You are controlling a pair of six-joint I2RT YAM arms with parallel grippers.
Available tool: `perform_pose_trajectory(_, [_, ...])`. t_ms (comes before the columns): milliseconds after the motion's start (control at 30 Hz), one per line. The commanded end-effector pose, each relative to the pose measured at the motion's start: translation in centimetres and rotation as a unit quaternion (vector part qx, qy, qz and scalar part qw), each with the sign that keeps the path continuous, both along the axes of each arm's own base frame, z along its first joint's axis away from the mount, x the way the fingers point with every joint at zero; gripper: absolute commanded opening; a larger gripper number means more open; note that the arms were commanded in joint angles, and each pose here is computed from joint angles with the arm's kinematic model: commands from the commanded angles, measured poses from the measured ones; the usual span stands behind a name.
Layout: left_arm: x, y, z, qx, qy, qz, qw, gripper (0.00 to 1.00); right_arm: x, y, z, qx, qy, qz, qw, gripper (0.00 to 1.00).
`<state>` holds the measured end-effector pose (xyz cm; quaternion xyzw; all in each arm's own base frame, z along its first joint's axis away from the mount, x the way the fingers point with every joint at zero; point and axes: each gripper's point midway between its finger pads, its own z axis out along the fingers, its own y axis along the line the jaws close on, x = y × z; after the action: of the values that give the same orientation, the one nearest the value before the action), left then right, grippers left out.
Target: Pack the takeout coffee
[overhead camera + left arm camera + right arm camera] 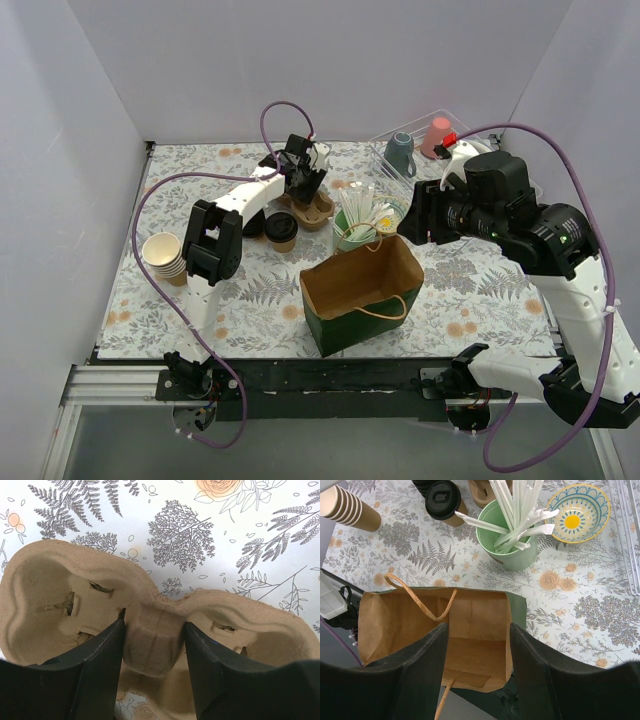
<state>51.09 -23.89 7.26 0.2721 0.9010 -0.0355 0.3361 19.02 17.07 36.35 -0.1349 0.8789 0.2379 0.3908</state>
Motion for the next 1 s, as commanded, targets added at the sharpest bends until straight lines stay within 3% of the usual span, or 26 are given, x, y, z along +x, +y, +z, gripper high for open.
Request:
perform_pose_trajectory(0, [1.3,0.1,4.5,-0.008,-0.049,0.011,0.999,0.4,0.1,0.2,1.3,0.01,-0.021,0.01,1.0,0.59])
perform_pose_trajectory(167, [1.5,0.4,4.9,-0.003,-0.055,0.016,0.998,0.49,0.2,0.3,1.4,0.011,-0.022,0.01,1.0,0.59])
perform_pose_trajectory(367, [1.3,0.6,4.4,0.003,-0.051,0.012,0.999,0.47,0.1,0.3,1.4,0.012,-0.021,0.009,1.0,0.59])
perform_pose_trajectory(633, [1.3,1.2,4.6,0.013,-0.056,0.021,0.998,0.53,0.3,0.4,1.3,0.012,-0.016,0.007,1.0,0.59])
perform_pose_trajectory(967, [1.5,1.4,5.9,0.007,-0.065,0.018,0.998,0.45,0.1,1.1,1.5,0.019,-0.007,0.022,1.0,0.59])
